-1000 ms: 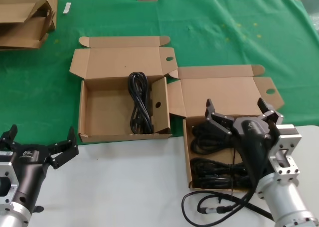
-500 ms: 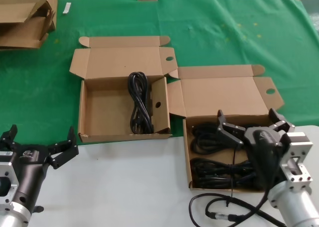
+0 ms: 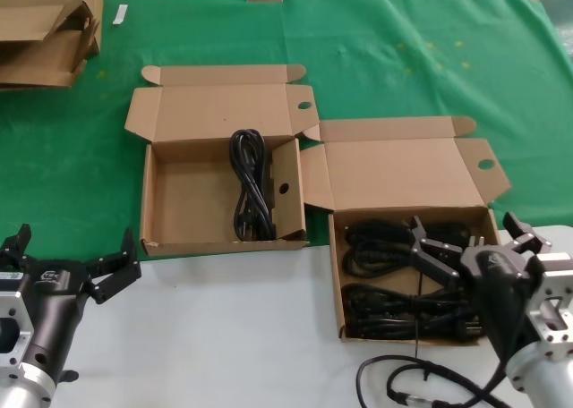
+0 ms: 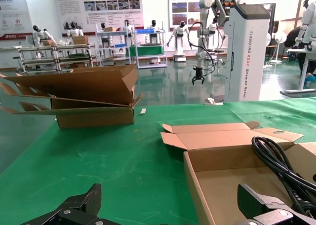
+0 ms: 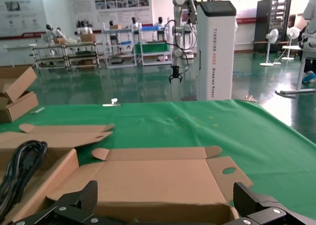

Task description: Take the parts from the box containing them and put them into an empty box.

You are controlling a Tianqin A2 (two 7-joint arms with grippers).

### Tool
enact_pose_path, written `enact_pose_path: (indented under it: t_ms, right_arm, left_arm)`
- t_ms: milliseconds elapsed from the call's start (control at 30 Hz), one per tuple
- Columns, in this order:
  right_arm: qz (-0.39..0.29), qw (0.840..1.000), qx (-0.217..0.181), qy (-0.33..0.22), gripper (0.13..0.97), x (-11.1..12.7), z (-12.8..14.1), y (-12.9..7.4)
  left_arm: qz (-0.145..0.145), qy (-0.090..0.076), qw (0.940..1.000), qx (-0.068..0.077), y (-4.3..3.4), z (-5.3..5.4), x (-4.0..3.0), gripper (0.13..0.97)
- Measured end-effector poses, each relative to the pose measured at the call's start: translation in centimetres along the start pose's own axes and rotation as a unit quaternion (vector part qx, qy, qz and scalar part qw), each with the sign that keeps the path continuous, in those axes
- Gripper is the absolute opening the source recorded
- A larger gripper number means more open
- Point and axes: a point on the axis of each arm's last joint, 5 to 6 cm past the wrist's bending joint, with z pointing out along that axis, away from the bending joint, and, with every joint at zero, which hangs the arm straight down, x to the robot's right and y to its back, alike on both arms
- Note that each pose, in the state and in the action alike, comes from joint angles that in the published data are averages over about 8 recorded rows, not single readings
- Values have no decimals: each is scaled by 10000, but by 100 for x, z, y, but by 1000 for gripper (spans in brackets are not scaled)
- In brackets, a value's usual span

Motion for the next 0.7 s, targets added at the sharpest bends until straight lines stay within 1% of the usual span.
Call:
enact_pose_path:
  t_ms: [700]
  right_arm:
    - [-283,9993,-240,66,966,315,-245,55]
  left_arm:
    - [0,0,10000,0,0,0,0,966]
